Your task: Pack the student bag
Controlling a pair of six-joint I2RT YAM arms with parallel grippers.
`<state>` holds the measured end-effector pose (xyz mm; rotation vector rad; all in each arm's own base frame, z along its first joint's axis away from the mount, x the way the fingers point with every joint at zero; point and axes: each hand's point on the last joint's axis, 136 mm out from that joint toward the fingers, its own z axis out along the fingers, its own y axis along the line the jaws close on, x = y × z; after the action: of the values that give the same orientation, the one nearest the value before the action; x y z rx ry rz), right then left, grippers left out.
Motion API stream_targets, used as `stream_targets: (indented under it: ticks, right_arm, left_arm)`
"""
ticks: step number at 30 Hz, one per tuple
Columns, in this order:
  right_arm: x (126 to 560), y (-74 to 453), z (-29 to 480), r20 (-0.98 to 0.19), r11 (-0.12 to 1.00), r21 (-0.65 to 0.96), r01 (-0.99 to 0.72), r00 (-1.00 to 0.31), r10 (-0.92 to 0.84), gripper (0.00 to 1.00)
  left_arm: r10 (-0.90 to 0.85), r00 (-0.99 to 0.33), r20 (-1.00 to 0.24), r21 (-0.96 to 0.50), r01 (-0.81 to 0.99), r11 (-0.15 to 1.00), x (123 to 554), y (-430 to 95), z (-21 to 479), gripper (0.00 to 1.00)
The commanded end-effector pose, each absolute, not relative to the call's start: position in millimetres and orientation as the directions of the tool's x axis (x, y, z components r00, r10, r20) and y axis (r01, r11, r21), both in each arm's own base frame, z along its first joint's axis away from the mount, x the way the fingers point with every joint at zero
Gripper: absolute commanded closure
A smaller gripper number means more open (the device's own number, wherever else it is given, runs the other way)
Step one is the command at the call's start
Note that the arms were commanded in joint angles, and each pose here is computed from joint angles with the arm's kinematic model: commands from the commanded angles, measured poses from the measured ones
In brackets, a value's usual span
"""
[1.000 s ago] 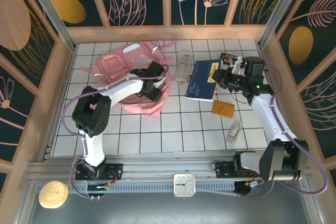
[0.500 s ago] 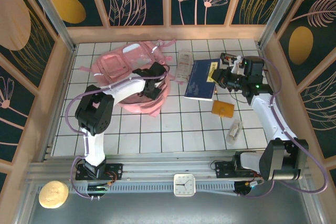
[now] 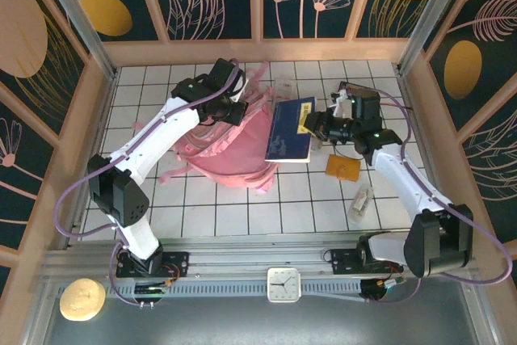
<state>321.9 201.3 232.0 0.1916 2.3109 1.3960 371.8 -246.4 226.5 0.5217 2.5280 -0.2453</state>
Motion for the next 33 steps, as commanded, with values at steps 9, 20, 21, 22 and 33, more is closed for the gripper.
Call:
stream_targets:
  ticks: [9,20,21,22,33]
  right_arm:
    - [357,300,163,-0.013,0.377,0.912,0.160,-0.909,0.417,1.00]
    - [449,407,153,-0.033,0.200,0.976,0.085,-0.851,0.524,1.00]
    - [455,410,150,-0.048,0.197,0.978,0.072,-0.840,0.540,1.00]
    - [460,413,146,-0.058,0.200,0.978,0.064,-0.833,0.550,1.00]
    - [420,361,136,-0.073,0.454,0.878,0.152,-0.895,0.441,0.11]
  left_arm:
    - [0.199,-0.759,-0.620,-0.242,0.427,0.871,367,-268,280,1.00]
    - [0.200,-0.783,-0.589,-0.287,0.434,0.854,368,-279,269,1.00]
    - [0.200,-0.784,-0.588,-0.288,0.433,0.854,369,-279,268,1.00]
    - [0.200,-0.786,-0.585,-0.287,0.431,0.855,369,-280,267,1.00]
    - [0.165,-0.783,-0.600,-0.274,0.394,0.877,396,-284,253,1.00]
